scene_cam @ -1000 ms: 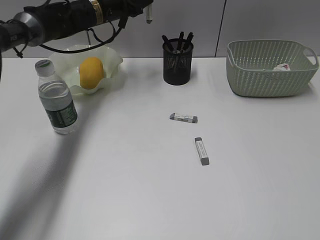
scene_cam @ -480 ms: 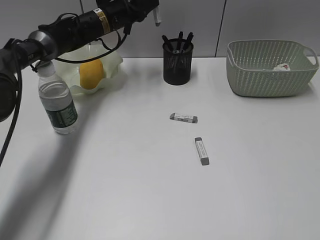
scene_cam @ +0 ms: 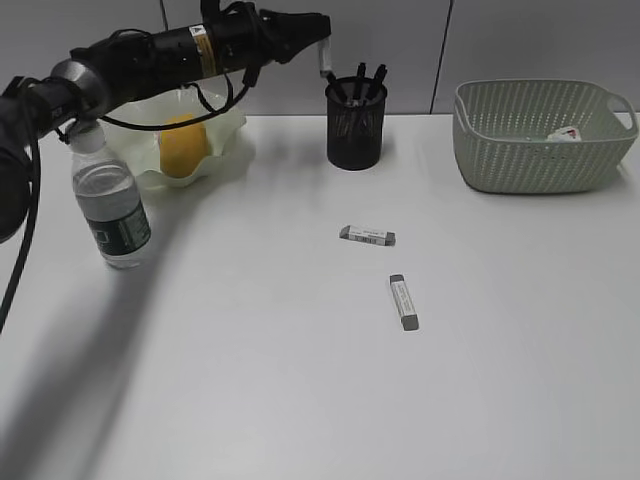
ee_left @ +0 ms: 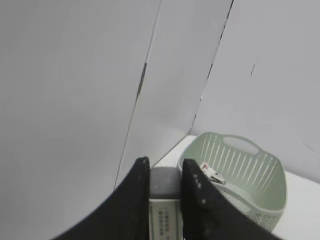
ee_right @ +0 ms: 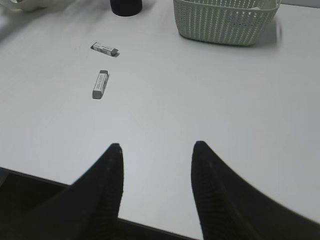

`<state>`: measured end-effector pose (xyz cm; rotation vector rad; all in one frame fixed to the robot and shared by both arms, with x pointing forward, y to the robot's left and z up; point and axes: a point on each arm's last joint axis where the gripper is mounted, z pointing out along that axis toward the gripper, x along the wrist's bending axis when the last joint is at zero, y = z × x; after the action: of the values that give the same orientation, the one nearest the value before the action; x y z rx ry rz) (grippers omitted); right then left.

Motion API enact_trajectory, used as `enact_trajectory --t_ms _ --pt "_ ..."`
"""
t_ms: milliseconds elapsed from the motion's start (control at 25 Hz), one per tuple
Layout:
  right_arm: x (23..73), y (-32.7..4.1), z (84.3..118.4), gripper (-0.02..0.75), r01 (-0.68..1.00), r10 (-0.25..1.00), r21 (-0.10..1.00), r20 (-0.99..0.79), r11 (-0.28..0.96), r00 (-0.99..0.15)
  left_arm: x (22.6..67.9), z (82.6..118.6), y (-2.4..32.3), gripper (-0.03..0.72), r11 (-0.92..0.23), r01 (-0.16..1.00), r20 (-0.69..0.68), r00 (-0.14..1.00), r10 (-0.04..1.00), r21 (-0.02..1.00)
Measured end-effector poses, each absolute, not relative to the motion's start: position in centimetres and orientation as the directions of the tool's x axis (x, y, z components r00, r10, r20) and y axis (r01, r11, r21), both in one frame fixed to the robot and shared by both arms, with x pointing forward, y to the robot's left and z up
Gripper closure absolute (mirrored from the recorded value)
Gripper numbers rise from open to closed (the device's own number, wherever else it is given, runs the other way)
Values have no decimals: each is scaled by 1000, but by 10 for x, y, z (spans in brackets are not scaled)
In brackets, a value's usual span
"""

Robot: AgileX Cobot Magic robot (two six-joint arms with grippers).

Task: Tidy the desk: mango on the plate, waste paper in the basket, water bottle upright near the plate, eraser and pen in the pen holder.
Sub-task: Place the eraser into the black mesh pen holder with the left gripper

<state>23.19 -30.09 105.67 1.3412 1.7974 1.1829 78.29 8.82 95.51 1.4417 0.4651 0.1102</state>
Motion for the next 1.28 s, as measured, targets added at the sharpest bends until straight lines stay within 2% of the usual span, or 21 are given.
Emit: enact_trajectory --t_ms 160,480,760,920,1120,1280 --pt "232 -301 1057 376 417 949 904 46 94 -312 781 953 83 548 90 189 -209 913 350 978" --pt "232 -301 1057 376 416 950 904 41 96 -309 782 952 83 548 82 183 -201 914 352 980" --pt "232 -301 1057 376 416 950 904 41 97 -309 781 981 82 548 97 104 -131 931 342 990" --pt "232 -301 1057 376 416 950 904 41 97 -309 780 988 82 548 70 120 -136 931 338 990" --pt "232 -301 1057 376 416 950 904 40 97 -308 774 1001 82 548 -54 175 -145 924 354 983" --pt "232 -301 1057 376 416 950 904 40 97 -308 773 1003 79 548 -61 190 -157 921 356 980"
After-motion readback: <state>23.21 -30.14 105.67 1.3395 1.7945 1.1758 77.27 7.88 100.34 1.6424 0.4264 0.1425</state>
